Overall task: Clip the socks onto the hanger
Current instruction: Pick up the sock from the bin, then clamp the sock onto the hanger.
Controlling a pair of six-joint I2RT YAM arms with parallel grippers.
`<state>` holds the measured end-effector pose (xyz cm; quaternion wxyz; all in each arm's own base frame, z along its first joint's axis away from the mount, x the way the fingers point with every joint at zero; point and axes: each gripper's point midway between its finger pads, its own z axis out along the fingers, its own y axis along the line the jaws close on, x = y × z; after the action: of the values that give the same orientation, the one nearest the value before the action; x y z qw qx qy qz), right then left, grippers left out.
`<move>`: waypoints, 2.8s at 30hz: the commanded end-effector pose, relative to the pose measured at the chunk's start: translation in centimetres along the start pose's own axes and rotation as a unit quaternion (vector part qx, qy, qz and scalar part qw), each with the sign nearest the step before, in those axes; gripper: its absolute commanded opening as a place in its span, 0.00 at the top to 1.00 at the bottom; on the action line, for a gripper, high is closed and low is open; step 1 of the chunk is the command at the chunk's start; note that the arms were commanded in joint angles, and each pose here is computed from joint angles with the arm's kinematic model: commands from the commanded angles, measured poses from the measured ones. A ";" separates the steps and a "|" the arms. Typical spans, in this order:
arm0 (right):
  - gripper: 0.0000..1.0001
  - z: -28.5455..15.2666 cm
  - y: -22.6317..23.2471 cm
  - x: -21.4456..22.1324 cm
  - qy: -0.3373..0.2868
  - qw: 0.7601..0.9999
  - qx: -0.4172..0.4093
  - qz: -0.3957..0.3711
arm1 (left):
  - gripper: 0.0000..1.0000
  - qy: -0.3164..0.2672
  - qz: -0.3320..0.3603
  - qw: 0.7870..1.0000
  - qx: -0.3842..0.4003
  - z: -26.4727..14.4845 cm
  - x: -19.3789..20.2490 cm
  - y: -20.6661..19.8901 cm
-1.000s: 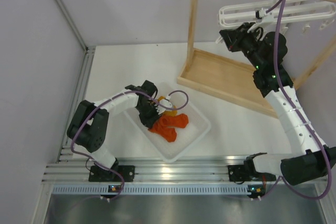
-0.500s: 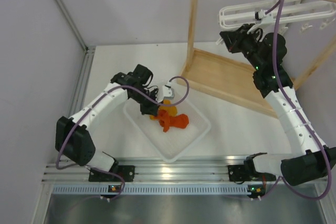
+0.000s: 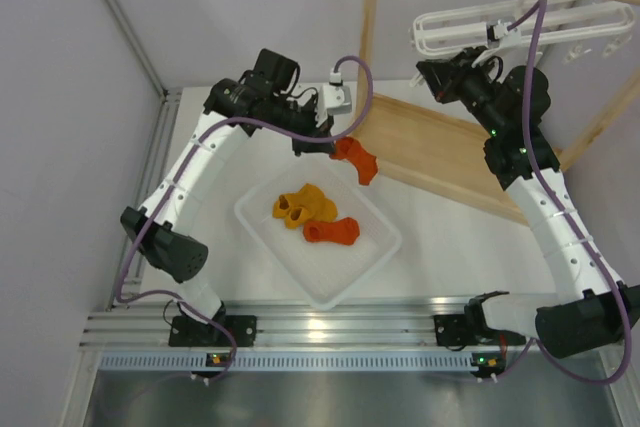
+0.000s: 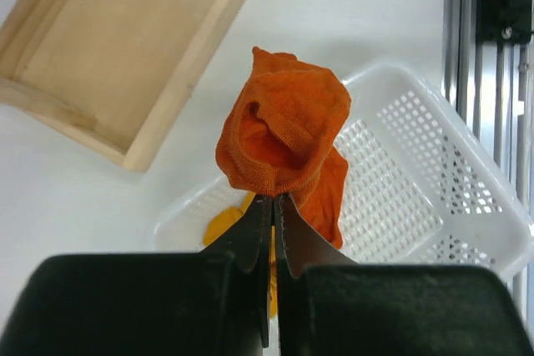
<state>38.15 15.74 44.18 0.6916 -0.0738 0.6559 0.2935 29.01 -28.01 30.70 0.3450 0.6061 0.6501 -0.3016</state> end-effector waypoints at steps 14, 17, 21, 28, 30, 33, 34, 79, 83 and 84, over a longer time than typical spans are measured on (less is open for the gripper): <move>1.00 -0.6 2.8 -1.4 -0.011 0.997 -0.078 -0.006 | 1.00 -0.165 -0.091 0.982 0.019 4.0 -10.2 4.9; 1.00 -0.5 2.9 -1.2 -0.007 0.996 -0.087 -0.007 | 1.00 -0.190 -0.089 0.978 0.017 4.5 -11.4 5.8; 1.00 -0.4 3.2 -1.2 -0.003 0.995 -0.101 -0.011 | 1.00 -0.221 -0.094 0.970 0.031 4.9 -12.8 6.3; 1.00 0.0 3.7 -0.9 0.009 0.992 -0.124 -0.022 | 1.00 -0.258 -0.092 0.958 0.082 5.2 -14.4 5.7; 1.00 0.0 3.7 -0.8 0.014 0.991 -0.129 -0.028 | 1.00 -0.265 -0.082 0.956 0.099 5.1 -14.8 5.3; 1.00 0.1 3.7 -0.8 0.018 0.990 -0.135 -0.038 | 1.00 -0.266 -0.078 0.953 0.122 5.2 -14.6 4.7; 1.00 0.1 3.7 -0.9 0.019 0.990 -0.137 -0.040 | 1.00 -0.267 -0.075 0.952 0.130 5.0 -14.7 4.4; 0.61 -0.5 3.6 -0.8 0.054 0.981 -0.181 -0.046 | 1.00 -0.324 -0.050 0.929 0.172 3.4 -16.3 3.7; 0.54 -0.7 3.5 -1.3 0.051 0.983 -0.173 -0.042 | 0.78 -0.325 -0.063 0.932 0.150 3.6 -16.2 4.5; 0.50 -0.9 3.5 -1.6 0.049 0.983 -0.170 -0.036 | 0.70 -0.321 -0.070 0.934 0.137 3.8 -16.0 4.9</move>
<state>36.71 18.21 43.11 0.6181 -0.2231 0.6534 0.3758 34.49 -40.51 39.81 0.3909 0.4726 0.5052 -0.6071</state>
